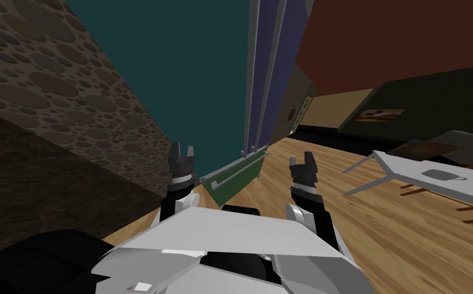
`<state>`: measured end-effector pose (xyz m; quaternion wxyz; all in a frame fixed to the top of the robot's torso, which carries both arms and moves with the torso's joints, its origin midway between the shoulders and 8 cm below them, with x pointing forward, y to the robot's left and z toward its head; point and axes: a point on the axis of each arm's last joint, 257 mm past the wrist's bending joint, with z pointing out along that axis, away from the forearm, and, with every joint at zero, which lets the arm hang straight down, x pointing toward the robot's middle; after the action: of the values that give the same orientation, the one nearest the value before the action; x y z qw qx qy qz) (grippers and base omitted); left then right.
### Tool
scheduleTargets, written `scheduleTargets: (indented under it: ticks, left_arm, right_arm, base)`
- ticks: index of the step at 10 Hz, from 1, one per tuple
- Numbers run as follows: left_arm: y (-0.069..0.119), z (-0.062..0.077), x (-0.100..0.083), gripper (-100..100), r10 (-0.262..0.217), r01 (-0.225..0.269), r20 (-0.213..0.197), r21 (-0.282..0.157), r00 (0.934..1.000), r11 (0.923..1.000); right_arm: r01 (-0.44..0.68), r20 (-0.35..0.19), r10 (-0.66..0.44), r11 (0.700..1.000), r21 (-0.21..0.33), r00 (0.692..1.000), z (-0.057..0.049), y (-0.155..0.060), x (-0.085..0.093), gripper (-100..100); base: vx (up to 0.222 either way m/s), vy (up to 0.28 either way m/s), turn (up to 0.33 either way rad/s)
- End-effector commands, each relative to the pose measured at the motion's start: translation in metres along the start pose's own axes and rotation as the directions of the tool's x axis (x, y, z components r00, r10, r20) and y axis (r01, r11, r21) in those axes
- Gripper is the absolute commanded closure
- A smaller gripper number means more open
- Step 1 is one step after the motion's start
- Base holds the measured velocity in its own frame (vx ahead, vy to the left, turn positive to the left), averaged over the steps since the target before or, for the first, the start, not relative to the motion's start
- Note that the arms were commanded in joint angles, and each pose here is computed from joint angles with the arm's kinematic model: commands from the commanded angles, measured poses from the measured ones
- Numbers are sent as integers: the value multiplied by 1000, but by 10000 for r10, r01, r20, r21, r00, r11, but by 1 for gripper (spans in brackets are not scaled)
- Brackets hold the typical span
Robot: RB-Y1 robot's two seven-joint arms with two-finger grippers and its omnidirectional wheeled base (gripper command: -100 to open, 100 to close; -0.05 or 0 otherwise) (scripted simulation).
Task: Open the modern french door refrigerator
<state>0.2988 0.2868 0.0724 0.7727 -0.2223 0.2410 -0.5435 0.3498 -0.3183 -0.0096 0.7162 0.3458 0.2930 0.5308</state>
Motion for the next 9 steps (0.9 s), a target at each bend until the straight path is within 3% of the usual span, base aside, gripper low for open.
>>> scheduleTargets:
  ticks: [1, 9]
  left_arm:
    - [0, 0, 0, 0, 0, 0, 0, 0, 10000, 10000]
    - [0, 0, 0, 0, 0, 0, 0, 4, 10000, 10000]
  right_arm:
    - [0, 0, 0, 10000, 0, 10000, 0, 0, 0, 0]
    - [0, 0, 0, 10000, -4, 10000, 0, 0, 0, 0]
  base:
    - [0, 0, 0]
    - [0, 0, 0]
